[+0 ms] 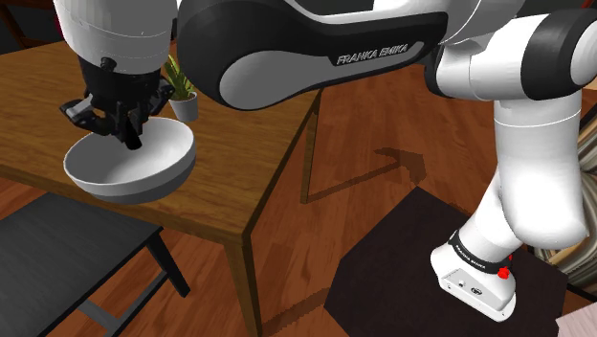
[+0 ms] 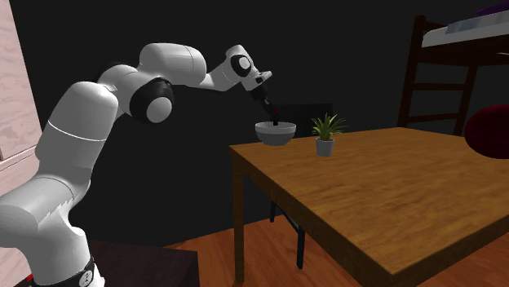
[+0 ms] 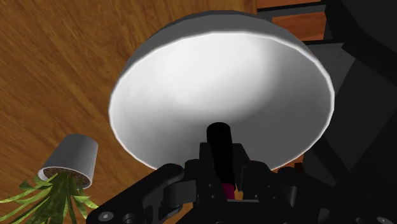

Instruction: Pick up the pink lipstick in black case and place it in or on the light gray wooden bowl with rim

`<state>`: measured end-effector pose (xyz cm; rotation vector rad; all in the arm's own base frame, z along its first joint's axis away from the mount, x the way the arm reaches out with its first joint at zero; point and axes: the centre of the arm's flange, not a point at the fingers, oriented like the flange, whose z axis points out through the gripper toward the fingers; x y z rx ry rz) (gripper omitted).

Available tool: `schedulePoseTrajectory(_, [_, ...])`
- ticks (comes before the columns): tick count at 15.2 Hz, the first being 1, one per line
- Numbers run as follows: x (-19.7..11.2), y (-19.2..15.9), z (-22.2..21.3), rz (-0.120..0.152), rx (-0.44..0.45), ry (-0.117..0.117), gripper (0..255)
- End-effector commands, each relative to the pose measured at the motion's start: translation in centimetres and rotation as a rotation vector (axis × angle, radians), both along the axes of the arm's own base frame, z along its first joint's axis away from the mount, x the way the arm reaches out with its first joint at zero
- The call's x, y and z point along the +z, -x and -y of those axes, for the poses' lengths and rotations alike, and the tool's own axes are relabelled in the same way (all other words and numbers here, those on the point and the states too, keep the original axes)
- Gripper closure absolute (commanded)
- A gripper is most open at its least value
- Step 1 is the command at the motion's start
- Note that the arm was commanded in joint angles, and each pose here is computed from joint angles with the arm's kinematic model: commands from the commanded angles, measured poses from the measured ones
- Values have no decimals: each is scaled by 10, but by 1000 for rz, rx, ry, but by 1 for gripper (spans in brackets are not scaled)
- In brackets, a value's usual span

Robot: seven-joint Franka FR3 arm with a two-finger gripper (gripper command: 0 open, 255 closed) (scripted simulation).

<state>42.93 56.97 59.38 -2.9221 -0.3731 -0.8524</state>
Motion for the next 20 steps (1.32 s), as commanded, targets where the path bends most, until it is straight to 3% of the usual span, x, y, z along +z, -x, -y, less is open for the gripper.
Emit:
schedulePoseTrajectory(1, [0, 0, 0, 0, 0, 0, 255])
schedulePoseTrajectory(2, [0, 0, 0, 0, 0, 0, 255])
schedulePoseTrajectory(3, [0, 0, 0, 0, 0, 0, 0])
schedulePoseTrajectory(8, [0, 0, 0, 0, 0, 0, 0])
schedulePoseTrajectory(12, [42, 26, 7, 0, 0, 0, 0])
schedulePoseTrajectory(20, [42, 26, 7, 0, 0, 0, 0])
